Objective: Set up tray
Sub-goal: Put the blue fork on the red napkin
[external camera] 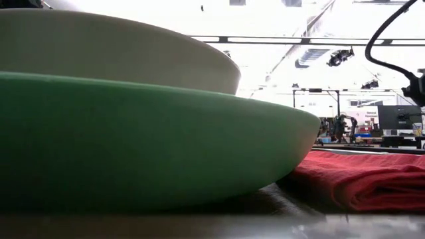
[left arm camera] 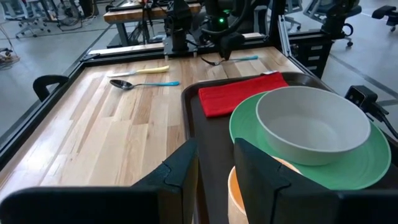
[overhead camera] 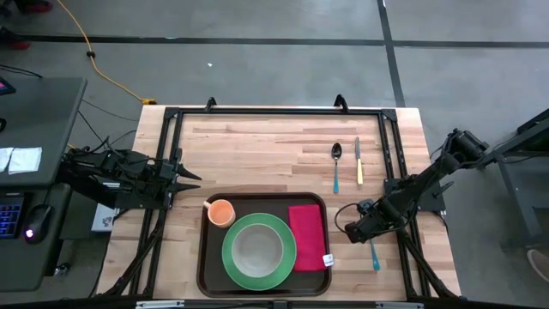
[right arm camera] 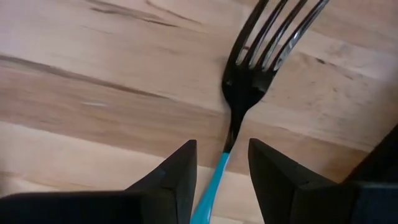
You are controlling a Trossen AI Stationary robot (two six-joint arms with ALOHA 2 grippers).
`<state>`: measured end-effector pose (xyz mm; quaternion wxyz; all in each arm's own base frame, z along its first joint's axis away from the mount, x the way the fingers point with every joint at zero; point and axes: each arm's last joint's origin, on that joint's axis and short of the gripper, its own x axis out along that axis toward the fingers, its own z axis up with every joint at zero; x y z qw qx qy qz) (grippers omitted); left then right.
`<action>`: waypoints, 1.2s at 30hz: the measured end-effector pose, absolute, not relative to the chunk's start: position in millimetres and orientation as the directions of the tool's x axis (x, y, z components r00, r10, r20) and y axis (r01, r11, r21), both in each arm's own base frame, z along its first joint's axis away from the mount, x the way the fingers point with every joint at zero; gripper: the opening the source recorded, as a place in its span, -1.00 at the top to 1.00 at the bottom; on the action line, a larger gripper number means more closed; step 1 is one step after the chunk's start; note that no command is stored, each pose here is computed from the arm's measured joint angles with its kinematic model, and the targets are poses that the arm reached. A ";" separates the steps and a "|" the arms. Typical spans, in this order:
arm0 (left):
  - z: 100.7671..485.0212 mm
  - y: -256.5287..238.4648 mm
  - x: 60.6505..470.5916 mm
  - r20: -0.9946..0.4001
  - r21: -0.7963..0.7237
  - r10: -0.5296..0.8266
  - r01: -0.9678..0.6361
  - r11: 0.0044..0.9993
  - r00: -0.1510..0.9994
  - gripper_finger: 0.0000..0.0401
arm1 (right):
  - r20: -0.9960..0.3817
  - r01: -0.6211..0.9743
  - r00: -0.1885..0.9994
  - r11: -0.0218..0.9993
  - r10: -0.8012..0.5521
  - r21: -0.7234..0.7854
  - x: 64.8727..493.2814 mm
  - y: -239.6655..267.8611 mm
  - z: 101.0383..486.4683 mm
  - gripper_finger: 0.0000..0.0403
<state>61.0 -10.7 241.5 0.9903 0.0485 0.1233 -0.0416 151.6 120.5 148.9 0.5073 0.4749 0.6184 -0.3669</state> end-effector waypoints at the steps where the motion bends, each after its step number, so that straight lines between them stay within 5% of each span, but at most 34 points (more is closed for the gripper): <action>1: 241.5 -10.7 61.0 -0.248 0.085 -0.071 0.094 0.992 0.966 0.32 | -0.976 0.960 -0.031 0.279 0.217 0.031 151.0 120.0 146.8 0.39; 36: 241.5 -9.9 61.0 -0.248 0.072 -0.045 0.064 0.995 0.968 0.32 | -0.972 0.961 -0.036 0.276 0.232 0.030 144.1 115.2 131.8 0.39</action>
